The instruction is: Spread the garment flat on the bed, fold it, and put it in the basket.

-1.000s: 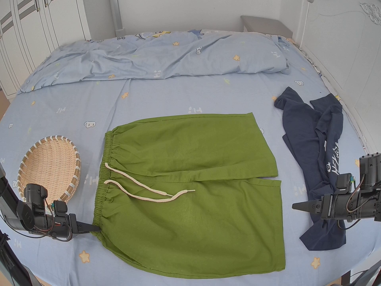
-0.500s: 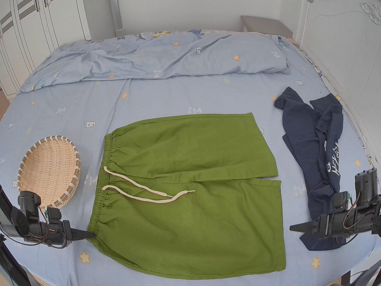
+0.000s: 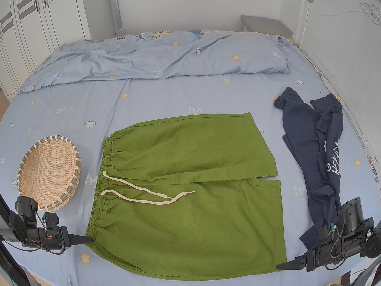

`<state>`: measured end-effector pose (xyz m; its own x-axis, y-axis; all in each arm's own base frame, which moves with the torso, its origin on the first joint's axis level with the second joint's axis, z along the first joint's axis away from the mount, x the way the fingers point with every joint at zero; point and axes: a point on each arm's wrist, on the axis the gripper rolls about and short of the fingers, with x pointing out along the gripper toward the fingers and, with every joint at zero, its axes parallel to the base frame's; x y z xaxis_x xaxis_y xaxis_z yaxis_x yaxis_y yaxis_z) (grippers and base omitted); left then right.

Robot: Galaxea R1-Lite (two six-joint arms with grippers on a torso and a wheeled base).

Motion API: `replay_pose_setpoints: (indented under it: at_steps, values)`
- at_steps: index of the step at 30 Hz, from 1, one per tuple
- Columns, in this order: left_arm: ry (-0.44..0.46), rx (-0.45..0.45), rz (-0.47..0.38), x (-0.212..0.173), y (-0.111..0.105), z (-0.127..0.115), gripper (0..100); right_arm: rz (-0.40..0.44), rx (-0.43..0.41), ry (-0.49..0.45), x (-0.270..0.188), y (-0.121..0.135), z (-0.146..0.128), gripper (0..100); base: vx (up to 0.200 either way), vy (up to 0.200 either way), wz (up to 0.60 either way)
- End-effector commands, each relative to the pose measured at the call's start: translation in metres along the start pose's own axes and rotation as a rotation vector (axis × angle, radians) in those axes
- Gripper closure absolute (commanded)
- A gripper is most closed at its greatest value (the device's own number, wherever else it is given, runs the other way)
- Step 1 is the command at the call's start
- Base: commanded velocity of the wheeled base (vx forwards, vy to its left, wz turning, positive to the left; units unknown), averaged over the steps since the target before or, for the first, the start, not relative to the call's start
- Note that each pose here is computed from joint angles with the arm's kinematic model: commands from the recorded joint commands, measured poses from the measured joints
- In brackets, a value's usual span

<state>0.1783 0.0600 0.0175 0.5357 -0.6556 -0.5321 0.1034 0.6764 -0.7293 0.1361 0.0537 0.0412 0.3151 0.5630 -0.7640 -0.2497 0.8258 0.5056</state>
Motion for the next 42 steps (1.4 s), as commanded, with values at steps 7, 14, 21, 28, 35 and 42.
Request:
replay_pose_setpoints:
  at_steps: [7, 14, 21, 28, 35, 42]
  values:
    - [0.000, -0.005, 0.001, 0.001, 0.003, 0.002, 100, 0.086, 0.032, 0.131, 0.017, -0.004, -0.007, 0, 0.000, 0.000, 0.00]
    - [0.001, -0.003, 0.000, 0.001, 0.002, 0.002, 100, 0.093, 0.020, 0.139, 0.032, -0.008, -0.003, 0, 0.000, 0.000, 0.00]
    - [-0.004, -0.001, 0.002, 0.001, 0.003, 0.004, 100, 0.105, 0.008, 0.106, 0.046, -0.013, 0.002, 0, 0.000, 0.000, 0.00]
    - [-0.016, -0.010, 0.008, 0.000, 0.007, 0.006, 100, 0.121, 0.012, 0.095, 0.046, -0.014, 0.002, 0, 0.000, 0.000, 0.00]
    - [-0.016, -0.010, 0.008, 0.001, 0.008, 0.007, 100, 0.145, 0.020, 0.101, 0.044, -0.014, 0.001, 100, 0.000, 0.000, 0.00]
    - [-0.014, -0.015, 0.009, 0.001, 0.009, 0.007, 100, 0.144, 0.021, 0.104, 0.043, -0.014, 0.000, 100, 0.000, 0.000, 0.00]
